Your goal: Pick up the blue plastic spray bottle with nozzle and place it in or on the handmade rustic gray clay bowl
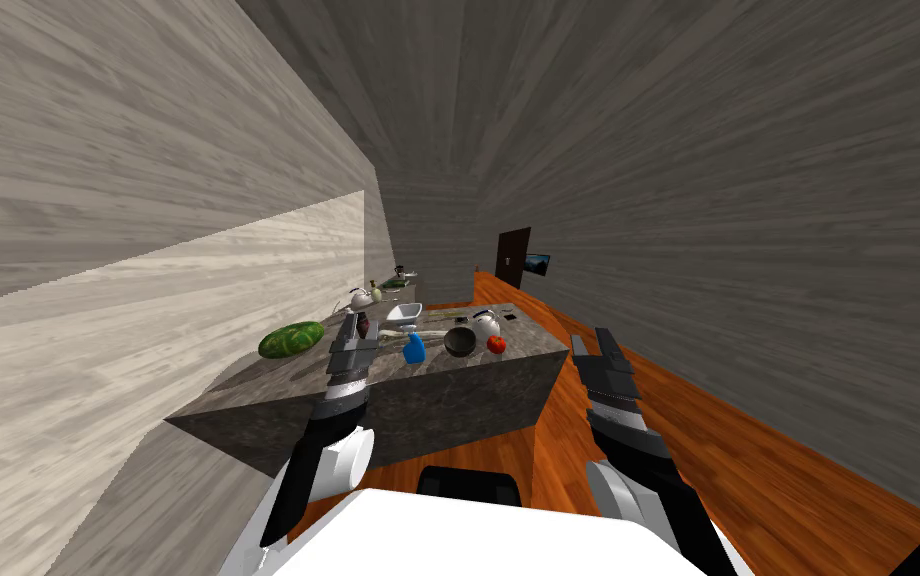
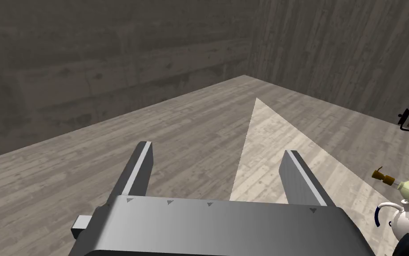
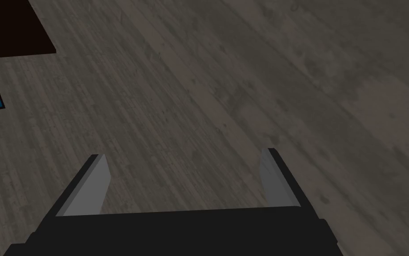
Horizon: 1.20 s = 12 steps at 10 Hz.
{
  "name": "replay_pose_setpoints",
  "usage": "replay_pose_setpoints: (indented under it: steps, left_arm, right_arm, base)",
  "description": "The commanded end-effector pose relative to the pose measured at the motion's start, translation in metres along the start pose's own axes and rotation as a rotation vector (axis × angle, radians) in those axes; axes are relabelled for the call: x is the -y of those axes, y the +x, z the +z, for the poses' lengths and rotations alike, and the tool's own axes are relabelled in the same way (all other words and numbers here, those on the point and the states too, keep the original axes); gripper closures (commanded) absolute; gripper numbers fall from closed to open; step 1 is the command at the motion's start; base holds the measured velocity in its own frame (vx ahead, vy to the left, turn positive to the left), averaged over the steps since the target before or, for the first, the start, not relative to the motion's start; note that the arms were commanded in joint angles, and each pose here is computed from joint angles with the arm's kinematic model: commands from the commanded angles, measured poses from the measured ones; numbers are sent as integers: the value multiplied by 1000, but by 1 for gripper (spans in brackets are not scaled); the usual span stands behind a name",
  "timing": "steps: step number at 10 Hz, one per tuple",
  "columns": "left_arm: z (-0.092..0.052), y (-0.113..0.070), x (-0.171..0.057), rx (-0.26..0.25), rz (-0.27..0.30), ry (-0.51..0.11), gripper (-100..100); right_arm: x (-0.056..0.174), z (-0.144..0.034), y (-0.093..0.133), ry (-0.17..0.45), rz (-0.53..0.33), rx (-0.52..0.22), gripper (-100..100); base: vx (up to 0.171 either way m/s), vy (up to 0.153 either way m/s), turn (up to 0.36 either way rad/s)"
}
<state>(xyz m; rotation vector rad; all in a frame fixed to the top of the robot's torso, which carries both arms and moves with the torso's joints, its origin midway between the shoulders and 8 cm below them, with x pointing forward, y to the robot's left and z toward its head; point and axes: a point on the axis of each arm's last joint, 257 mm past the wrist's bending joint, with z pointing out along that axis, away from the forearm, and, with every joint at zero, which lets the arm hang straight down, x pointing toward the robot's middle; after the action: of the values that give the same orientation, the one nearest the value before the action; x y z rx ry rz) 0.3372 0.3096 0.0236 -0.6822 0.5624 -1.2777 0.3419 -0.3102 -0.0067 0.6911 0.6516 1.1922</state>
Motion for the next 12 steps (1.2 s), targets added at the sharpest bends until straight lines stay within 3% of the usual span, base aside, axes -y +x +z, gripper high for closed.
replay_pose_setpoints:
  steps: [1,5,12]
  left_arm:
    - [0,5,-3,-43,21,-4,-100]
    - [-7,21,-19,-170,96,-26,-100]
    - [-35,44,-68,-411,266,-86,-100]
  right_arm:
    - [0,0,0,0,0,0,0]
    - [0,0,0,0,0,0,0]
    - [0,0,0,0,0,0,0]
  base:
    - [0,25,-11]
    - [-10,89,-26]
    - [-29,167,-51]
